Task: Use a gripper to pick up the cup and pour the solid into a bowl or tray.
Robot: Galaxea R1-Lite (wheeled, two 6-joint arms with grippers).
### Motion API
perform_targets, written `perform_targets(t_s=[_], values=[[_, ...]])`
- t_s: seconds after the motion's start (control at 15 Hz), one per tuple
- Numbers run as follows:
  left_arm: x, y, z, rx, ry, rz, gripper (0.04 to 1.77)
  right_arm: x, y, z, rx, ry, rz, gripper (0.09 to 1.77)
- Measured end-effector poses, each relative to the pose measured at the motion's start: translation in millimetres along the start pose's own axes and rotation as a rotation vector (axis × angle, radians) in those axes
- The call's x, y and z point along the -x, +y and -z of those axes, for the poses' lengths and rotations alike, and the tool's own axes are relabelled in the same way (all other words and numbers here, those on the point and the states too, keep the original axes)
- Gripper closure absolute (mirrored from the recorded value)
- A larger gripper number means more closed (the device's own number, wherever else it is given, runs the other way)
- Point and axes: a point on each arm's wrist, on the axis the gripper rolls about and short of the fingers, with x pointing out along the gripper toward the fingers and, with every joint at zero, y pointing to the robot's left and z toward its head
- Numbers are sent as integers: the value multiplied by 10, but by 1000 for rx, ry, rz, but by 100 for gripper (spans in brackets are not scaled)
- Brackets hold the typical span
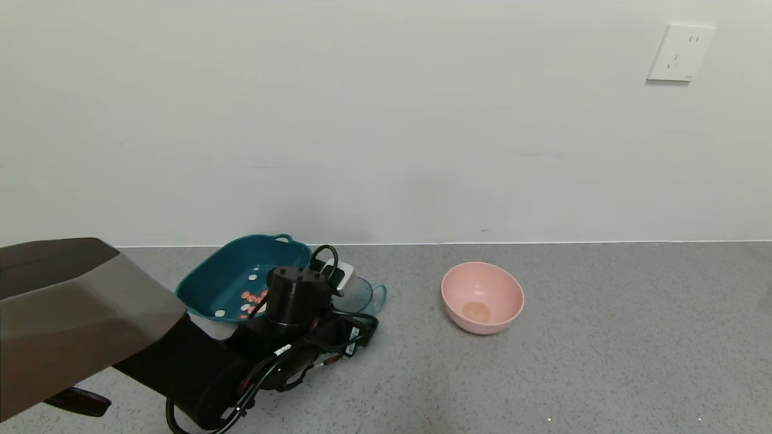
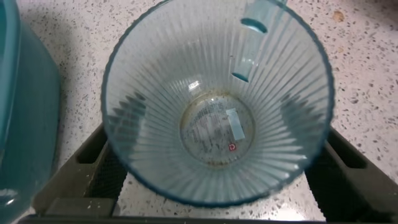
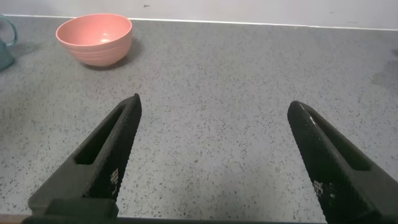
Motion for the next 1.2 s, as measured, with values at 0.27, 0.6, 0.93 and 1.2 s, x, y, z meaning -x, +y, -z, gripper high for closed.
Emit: perform_targets(t_s=[0.27,0.6,0.93,1.2], values=[[139,19,-22,0,-12,1,13,0,0,0,0,0,0,15],[525,38,-57,-1,-49,4,12,0,0,0,0,0,0,15],[1097,105,-7,1,-99,-86,11,0,0,0,0,0,0,15],[1546,191,129,17,-145,-144,10,0,0,0,0,0,0,15]])
